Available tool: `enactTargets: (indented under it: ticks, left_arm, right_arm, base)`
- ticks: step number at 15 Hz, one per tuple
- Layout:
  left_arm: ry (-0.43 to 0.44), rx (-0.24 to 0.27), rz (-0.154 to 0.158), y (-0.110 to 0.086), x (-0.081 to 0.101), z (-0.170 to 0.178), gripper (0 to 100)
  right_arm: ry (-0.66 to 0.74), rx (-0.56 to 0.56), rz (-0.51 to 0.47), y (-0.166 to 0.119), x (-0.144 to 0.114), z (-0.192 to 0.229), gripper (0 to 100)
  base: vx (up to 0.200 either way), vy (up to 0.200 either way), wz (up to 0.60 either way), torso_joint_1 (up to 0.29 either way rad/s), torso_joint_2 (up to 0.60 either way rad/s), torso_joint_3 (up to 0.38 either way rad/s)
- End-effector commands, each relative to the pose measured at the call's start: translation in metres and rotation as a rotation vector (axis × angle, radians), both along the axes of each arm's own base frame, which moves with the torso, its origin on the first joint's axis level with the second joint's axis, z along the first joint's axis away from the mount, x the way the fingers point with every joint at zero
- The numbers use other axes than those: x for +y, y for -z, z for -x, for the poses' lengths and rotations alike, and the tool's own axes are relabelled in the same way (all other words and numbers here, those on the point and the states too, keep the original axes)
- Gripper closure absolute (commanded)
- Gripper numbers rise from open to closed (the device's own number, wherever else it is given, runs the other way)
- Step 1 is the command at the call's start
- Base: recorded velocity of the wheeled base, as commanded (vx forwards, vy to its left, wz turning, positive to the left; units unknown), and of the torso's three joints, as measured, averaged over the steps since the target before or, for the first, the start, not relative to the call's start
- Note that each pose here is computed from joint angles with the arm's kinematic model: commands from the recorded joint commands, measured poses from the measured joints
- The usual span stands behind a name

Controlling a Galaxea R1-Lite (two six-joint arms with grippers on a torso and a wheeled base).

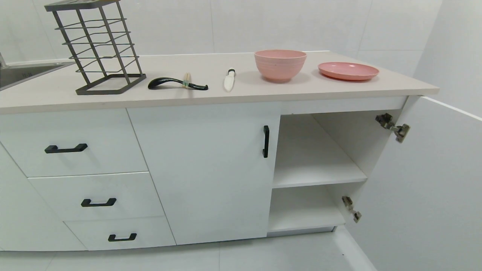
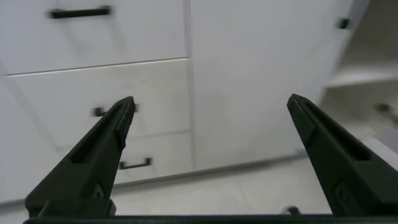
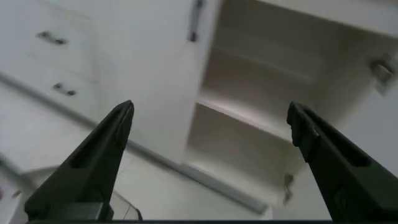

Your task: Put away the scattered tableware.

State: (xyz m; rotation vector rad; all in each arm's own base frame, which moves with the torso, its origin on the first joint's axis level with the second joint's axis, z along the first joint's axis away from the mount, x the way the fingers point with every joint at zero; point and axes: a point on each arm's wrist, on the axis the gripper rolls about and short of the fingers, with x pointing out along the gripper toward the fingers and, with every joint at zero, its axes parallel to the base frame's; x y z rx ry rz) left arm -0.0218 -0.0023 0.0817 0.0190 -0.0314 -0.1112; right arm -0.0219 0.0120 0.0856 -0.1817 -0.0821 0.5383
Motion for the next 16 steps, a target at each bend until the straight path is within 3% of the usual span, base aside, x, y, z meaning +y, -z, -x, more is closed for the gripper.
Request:
enactTargets:
  ticks: [1, 3, 4, 7, 8, 16]
  left_arm:
    - [-0.099, -0.022, -0.003, -0.0005, 0.0021, 0.0018, 0]
    - [-0.096, -0.017, 0.007, -0.0003, 0.002, 0.0019, 0]
    - [-0.079, 0.026, 0.028, 0.0052, 0.0018, 0.0008, 0]
    - [-0.074, 0.03, 0.017, 0.0061, 0.0016, 0.0011, 0]
    - [-0.074, 0.03, 0.017, 0.0061, 0.0016, 0.0011, 0]
    - [-0.081, 0.03, 0.017, 0.0061, 0.0017, 0.001, 0]
  right_arm:
    - [0.162, 0.028, -0.101, 0.0042, -0.0036, 0.0023, 0]
    - [0.288, 0.058, -0.192, 0.0043, -0.0063, 0.0013, 0]
    - [0.335, 0.055, -0.203, 0.0041, -0.0074, 0.0011, 0]
    - [0.459, 0.049, -0.195, 0.0052, -0.0101, 0.0007, 0]
    - [0.529, 0.116, -0.184, 0.0112, -0.0115, 0.001, 0]
    - [0.52, 0.095, -0.191, 0.0101, -0.0115, 0.0007, 0]
  base:
    - [0.0, 0.0, 0.0, 0.0, 0.0, 0.0]
    - [0.0, 0.0, 0.0, 0.0, 0.0, 0.0]
    - [0.0, 0.0, 0.0, 0.0, 0.0, 0.0]
    - [0.0, 0.0, 0.0, 0.0, 0.0, 0.0]
    - [0.0, 0.0, 0.0, 0.0, 0.0, 0.0]
    - [0.0, 0.0, 0.0, 0.0, 0.0, 0.0]
